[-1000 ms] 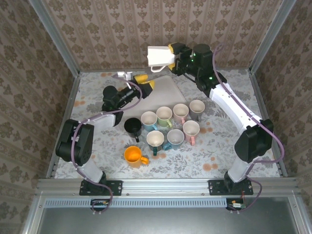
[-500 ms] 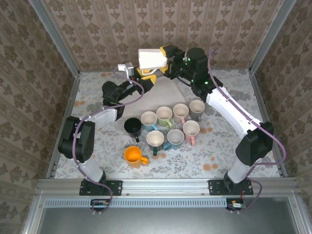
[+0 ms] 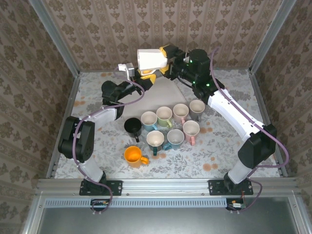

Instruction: Turn the mug right side up

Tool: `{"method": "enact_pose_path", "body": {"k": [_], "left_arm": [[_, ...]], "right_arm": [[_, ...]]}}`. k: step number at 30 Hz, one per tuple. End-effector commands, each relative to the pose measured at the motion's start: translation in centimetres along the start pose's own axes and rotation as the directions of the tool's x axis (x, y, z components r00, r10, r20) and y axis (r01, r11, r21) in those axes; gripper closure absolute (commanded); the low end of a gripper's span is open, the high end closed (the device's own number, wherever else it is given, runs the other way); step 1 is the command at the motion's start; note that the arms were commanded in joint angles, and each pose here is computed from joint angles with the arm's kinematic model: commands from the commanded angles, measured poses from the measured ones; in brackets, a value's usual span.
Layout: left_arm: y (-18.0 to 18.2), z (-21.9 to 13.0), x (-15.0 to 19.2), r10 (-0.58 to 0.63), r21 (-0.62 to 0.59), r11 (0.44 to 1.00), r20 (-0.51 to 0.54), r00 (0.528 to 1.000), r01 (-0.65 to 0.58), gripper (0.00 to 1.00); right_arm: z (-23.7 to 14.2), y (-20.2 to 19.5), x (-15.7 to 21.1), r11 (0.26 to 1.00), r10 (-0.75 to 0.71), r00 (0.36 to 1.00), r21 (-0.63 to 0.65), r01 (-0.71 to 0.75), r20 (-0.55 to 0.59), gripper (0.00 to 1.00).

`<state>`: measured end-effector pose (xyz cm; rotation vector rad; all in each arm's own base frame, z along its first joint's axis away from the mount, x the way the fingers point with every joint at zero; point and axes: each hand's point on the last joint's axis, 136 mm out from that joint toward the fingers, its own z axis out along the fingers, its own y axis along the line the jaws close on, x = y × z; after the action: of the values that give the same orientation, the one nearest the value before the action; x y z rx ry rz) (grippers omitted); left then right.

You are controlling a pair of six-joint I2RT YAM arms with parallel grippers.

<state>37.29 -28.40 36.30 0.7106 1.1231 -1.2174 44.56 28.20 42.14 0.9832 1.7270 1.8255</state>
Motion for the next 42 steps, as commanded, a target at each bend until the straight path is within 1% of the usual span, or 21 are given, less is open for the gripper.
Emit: {"method": "enact_pose_path", "body": {"k": [1,4,6,10,11,12,13,15,16,18,19,22,24,27,29,31,32,34,37,39,42], "left_arm": [[0.0,0.0,-2.5,0.087,0.004,0.996,0.052,0.995,-0.087,0.50],[0.0,-0.1,-2.9,0.093,0.001,0.996,0.056,0.994,-0.094,0.52],[-0.3,0.0,-3.2,0.101,0.020,0.995,0.055,0.993,-0.103,0.63],[-1.1,0.3,-3.2,0.115,0.064,0.991,0.043,0.992,-0.118,0.95],[-1.5,0.4,-3.3,0.121,0.074,0.990,0.043,0.992,-0.124,1.00],[-1.6,0.4,-3.3,0.123,0.077,0.989,0.042,0.991,-0.126,1.00],[-1.8,0.4,-3.5,0.128,0.080,0.988,0.045,0.991,-0.131,1.00],[-2.2,0.4,-3.9,0.136,0.082,0.987,0.053,0.989,-0.140,1.00],[-2.4,0.3,-4.3,0.140,0.078,0.986,0.060,0.988,-0.144,1.00],[-2.7,0.0,-5.2,0.150,0.056,0.986,0.081,0.985,-0.154,1.00],[-2.8,-0.2,-5.8,0.155,0.037,0.987,0.095,0.983,-0.159,1.00],[-3.0,-1.0,-7.4,0.150,-0.032,0.989,0.125,0.981,-0.147,1.00],[-3.2,-1.5,-8.0,0.132,-0.078,0.989,0.120,0.984,-0.123,1.00],[-3.6,-1.8,-7.6,0.081,-0.161,0.984,0.042,0.996,-0.073,1.00],[-4.0,-1.7,-5.7,0.030,-0.260,0.964,-0.095,0.995,-0.054,1.00],[-6.0,-1.2,-3.0,0.024,-0.295,0.949,-0.282,0.959,-0.110,1.00],[-7.5,-0.9,-2.1,0.042,-0.274,0.950,-0.356,0.934,-0.148,1.00],[-10.5,-0.6,-0.4,0.078,-0.212,0.958,-0.450,0.890,-0.191,1.00],[-14.6,-0.7,1.3,0.142,-0.106,0.968,-0.511,0.848,-0.226,1.00],[-16.7,-0.7,2.5,0.148,-0.059,0.974,-0.557,0.817,-0.217,1.00],[-19.2,-0.4,4.5,0.108,-0.010,0.989,-0.648,0.754,-0.151,1.00]], "right_arm": [[-2.0,5.3,2.7,0.985,-0.030,0.996,-0.172,0.016,-0.082,0.75],[-2.2,5.1,2.5,0.986,-0.031,0.997,-0.169,0.018,-0.072,0.75],[-2.2,5.1,2.6,0.985,-0.032,0.997,-0.169,0.020,-0.074,0.75],[-2.1,5.0,2.6,0.986,-0.029,0.997,-0.168,0.016,-0.077,0.75],[-2.1,5.0,2.7,0.985,-0.028,0.996,-0.169,0.014,-0.080,0.74],[-2.1,5.0,2.7,0.985,-0.029,0.996,-0.171,0.015,-0.080,0.73],[-2.1,5.0,2.7,0.985,-0.032,0.996,-0.171,0.018,-0.080,0.68],[-2.2,5.0,2.6,0.985,-0.044,0.997,-0.170,0.032,-0.064,0.49],[-2.5,5.0,2.3,0.985,-0.060,0.997,-0.165,0.052,-0.041,0.36],[-3.3,4.9,1.5,0.986,-0.094,0.995,-0.139,0.095,0.015,0.05],[-3.7,4.9,1.0,0.985,-0.114,0.992,-0.125,0.119,0.044,0.00],[-5.0,4.1,-1.1,0.975,-0.216,0.968,-0.029,0.221,0.130,0.00],[-6.6,3.0,-3.0,0.949,-0.315,0.925,0.090,0.303,0.210,0.00],[-9.9,0.7,-6.9,0.861,-0.490,0.815,0.319,0.397,0.310,0.00],[-13.2,-1.5,-10.7,0.763,-0.606,0.713,0.512,0.395,0.352,0.00],[-17.0,-1.6,-12.8,0.698,-0.680,0.624,0.602,0.389,0.385,0.00],[-19.0,-2.1,-13.7,0.660,-0.710,0.590,0.656,0.366,0.385,0.00],[-22.4,-1.9,-14.7,0.600,-0.764,0.511,0.726,0.337,0.394,0.00],[-27.8,0.1,-14.9,0.513,-0.841,0.358,0.808,0.290,0.406,0.00],[-31.4,1.8,-14.3,0.497,-0.860,0.268,0.831,0.250,0.434,0.00],[-34.7,3.0,-12.9,0.506,-0.861,0.210,0.825,0.252,0.464,0.00]]}}
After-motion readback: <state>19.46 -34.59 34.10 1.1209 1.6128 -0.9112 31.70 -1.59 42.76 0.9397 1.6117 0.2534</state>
